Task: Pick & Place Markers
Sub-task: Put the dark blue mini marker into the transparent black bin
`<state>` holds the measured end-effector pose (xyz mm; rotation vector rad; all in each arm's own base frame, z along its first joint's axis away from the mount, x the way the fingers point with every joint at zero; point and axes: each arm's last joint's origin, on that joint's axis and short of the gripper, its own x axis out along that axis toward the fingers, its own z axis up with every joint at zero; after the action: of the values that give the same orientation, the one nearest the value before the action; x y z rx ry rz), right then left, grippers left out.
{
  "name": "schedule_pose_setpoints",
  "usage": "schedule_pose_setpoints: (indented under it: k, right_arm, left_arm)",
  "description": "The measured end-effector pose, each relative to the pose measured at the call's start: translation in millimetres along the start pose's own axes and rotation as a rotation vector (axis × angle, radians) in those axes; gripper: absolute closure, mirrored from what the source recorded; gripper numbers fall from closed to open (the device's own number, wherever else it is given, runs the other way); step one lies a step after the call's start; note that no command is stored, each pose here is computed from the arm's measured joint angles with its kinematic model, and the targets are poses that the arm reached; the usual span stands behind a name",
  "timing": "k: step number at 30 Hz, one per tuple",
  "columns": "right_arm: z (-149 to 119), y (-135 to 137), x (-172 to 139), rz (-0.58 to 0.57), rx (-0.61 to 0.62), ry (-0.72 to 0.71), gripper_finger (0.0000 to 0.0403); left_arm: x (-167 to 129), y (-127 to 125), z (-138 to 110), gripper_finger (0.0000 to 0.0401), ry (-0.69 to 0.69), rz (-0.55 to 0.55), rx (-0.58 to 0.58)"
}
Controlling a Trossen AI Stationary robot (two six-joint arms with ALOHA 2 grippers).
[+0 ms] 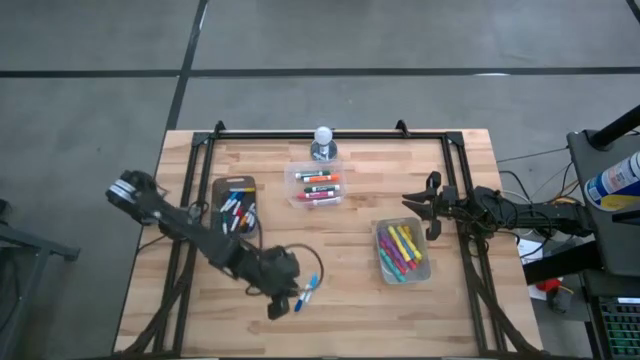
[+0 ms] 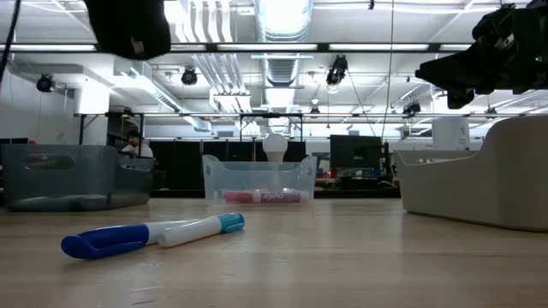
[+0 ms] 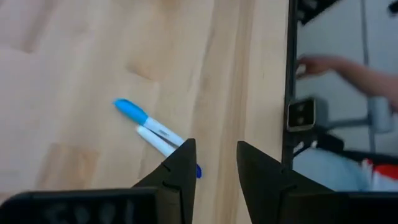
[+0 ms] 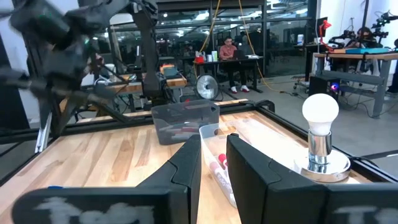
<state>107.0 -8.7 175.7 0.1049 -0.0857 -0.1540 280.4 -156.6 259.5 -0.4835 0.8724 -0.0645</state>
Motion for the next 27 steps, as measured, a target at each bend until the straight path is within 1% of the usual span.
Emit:
schedule_pose_setpoints:
  k: [5,9,13,15,20,27]
  right_arm:
    - [0,0,0,0.000,0.000,0.000,0.0335]
    - [0,0,0,0.000,0.000,0.000,0.0335]
    - [0,0,0,0.000,-0.001,0.000,0.0335]
    - [0,0,0,0.000,0.000,0.000,0.0335]
    - [0,0,0,0.000,0.000,0.000,0.0335]
    - [0,0,0,0.000,-0.001,0.000,0.0335]
  left_arm:
    - [36,-6,-16,0.0293,0.044,0.024,0.037]
    - [58,-1,-26,0.0293,0.084,0.090,0.040]
    - [75,5,-32,0.0293,0.055,0.190,0.044]
    - [84,8,-36,0.0293,0.064,0.222,0.043]
    - [93,13,-41,0.0293,0.055,0.287,0.056]
    - [104,18,-47,0.0293,0.065,0.329,0.068]
